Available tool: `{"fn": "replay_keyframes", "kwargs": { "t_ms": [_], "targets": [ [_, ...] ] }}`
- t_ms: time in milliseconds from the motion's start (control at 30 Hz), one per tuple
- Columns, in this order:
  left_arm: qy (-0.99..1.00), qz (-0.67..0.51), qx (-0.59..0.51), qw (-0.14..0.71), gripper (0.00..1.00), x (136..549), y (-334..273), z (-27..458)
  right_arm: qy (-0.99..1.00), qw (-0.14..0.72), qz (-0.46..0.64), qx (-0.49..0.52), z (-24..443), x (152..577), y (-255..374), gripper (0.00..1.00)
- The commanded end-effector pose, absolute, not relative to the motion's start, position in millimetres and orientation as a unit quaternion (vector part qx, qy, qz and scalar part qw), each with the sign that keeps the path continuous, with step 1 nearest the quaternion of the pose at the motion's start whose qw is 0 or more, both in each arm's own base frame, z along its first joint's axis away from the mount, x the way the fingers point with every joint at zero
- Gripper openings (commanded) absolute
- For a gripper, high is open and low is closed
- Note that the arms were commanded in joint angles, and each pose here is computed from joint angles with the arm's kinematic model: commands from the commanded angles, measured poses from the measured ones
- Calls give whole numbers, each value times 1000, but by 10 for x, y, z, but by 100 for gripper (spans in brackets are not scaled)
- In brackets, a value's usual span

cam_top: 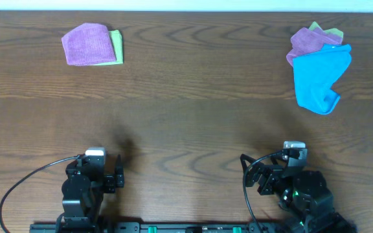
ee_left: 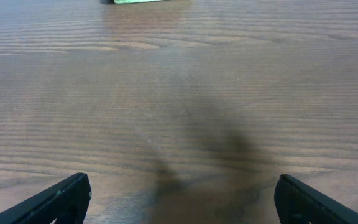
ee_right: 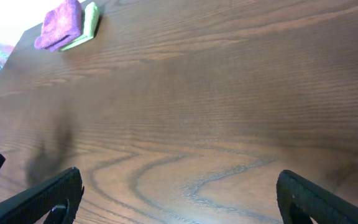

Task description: Fold the cloth

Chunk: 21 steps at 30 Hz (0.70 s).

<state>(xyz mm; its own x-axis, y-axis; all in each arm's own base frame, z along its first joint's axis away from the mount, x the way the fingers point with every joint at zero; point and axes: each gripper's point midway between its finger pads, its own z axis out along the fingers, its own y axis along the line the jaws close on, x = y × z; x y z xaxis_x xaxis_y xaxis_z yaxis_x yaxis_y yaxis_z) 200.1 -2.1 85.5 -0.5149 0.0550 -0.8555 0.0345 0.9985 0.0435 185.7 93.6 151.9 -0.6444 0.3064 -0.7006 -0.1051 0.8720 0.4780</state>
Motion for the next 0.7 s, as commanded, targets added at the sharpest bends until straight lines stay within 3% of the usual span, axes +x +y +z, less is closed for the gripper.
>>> {"fn": "replay_keyframes", "kwargs": {
  "t_ms": [0,367,667],
  "targets": [
    [870,21,31,491,95,1998,4,836,872,419,243,70,1505,1869,903,99],
    [870,21,31,491,95,1997,4,835,872,419,242,69,1500,1867,900,99],
    [870,21,31,491,95,1998,4,836,899,386,182,98,1234,1753,652,99]
  ]
}}
